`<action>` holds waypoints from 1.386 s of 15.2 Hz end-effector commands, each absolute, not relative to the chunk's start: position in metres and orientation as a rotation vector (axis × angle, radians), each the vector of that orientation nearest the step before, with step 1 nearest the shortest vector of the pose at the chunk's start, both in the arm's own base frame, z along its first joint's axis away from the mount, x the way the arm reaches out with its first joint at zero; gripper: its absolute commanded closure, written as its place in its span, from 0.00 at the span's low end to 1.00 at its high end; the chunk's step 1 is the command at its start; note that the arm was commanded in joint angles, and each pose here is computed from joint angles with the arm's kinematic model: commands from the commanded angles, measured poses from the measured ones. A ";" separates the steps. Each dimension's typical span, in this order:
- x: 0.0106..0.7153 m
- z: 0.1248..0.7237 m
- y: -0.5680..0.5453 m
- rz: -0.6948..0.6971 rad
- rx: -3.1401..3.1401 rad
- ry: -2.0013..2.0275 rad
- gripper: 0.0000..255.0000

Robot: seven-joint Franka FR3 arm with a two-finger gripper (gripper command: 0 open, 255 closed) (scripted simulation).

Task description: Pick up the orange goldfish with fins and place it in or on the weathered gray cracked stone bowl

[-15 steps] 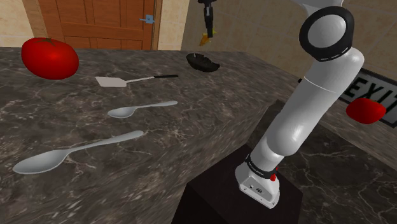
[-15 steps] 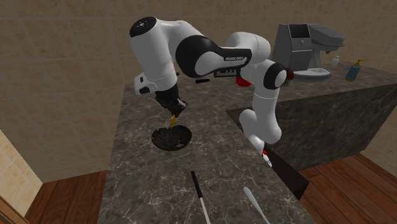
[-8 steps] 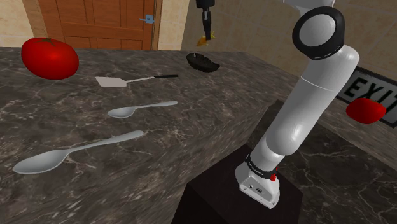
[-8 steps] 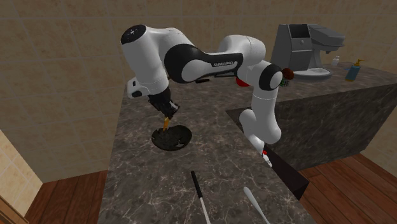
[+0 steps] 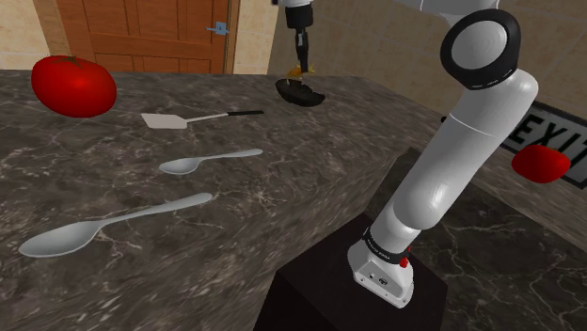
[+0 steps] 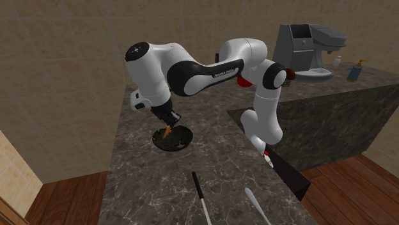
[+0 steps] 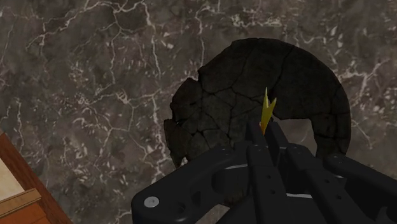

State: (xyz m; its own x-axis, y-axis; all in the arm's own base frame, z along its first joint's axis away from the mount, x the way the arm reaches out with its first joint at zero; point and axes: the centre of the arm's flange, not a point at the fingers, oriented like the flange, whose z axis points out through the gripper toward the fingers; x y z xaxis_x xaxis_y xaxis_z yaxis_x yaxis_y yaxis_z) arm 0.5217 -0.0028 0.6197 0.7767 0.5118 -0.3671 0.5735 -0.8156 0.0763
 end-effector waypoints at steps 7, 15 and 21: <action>0.522 0.593 -0.002 -0.496 2.785 0.859 1.00; 0.522 0.593 -0.002 -0.496 2.785 0.859 0.00; 0.535 0.640 0.011 -0.496 2.785 0.859 0.00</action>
